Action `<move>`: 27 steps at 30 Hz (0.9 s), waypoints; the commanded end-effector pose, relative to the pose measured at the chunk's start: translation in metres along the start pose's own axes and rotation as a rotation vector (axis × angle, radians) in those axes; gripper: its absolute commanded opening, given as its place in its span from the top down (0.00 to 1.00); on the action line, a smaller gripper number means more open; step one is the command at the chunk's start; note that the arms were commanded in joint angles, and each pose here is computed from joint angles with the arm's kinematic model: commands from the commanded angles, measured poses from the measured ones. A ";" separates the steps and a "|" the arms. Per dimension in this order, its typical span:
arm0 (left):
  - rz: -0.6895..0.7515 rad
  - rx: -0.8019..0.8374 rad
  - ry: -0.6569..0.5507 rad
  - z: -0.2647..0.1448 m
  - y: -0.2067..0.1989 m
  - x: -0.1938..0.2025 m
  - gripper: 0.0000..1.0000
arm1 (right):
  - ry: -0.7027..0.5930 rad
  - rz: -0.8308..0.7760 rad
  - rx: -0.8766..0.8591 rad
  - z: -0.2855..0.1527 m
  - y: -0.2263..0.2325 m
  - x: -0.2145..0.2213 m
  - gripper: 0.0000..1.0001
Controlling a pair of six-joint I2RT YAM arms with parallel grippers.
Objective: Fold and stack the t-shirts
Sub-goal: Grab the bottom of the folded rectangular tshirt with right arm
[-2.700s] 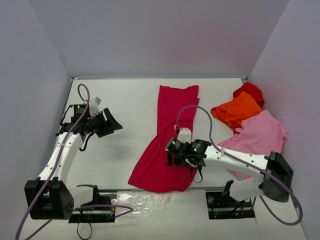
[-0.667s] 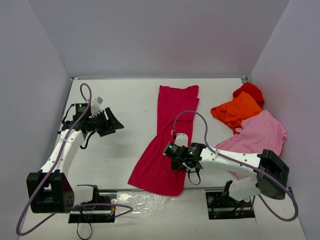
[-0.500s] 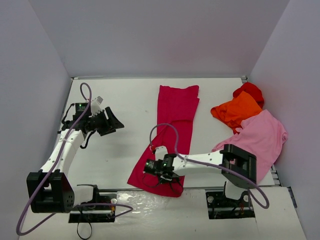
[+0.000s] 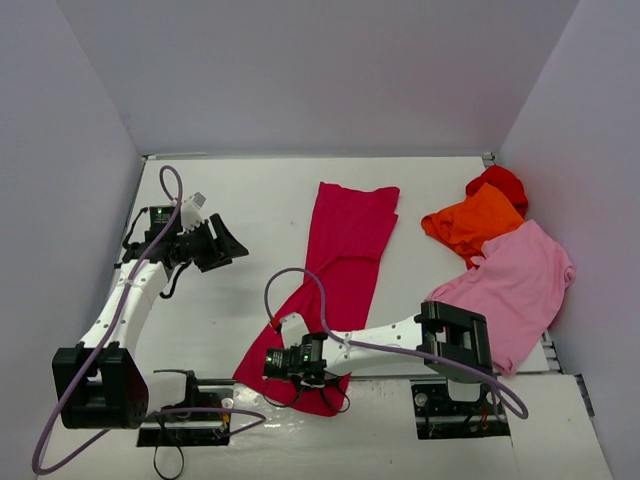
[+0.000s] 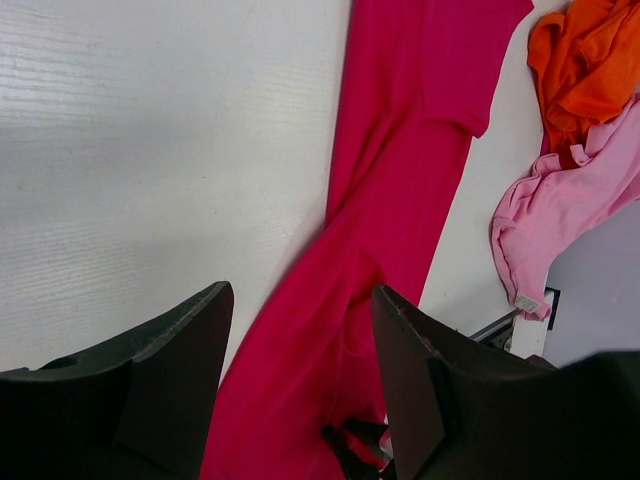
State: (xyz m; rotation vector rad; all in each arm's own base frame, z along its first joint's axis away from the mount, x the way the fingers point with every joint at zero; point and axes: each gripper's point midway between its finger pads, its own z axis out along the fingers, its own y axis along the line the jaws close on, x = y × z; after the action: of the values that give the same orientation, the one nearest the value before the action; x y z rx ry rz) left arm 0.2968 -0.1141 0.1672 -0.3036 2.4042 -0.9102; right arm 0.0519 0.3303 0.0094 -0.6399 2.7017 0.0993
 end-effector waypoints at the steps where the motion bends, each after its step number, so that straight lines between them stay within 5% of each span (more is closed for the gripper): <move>1: 0.055 0.063 -0.086 -0.011 -0.022 -0.024 0.46 | -0.173 0.054 0.000 -0.038 -0.002 -0.038 0.46; 4: 0.055 0.063 -0.092 -0.012 -0.023 -0.025 0.46 | -0.306 0.121 -0.017 -0.066 -0.010 -0.066 0.27; 6: 0.054 0.063 -0.090 -0.012 -0.023 -0.024 0.46 | -0.338 0.179 -0.014 -0.072 -0.025 -0.077 0.25; 14: 0.058 0.052 -0.097 -0.016 -0.023 -0.024 0.46 | -0.224 0.299 0.094 -0.030 -0.102 -0.077 0.29; 27: 0.059 0.028 -0.094 -0.018 -0.021 -0.025 0.46 | -0.165 0.210 -0.001 -0.008 -0.066 -0.093 0.40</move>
State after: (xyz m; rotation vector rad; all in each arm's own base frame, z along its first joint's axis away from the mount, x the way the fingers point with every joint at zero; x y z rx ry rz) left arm 0.2956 -0.1120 0.1695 -0.3104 2.3976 -0.8926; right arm 0.1498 0.2804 0.0251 -0.3006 2.6522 0.0683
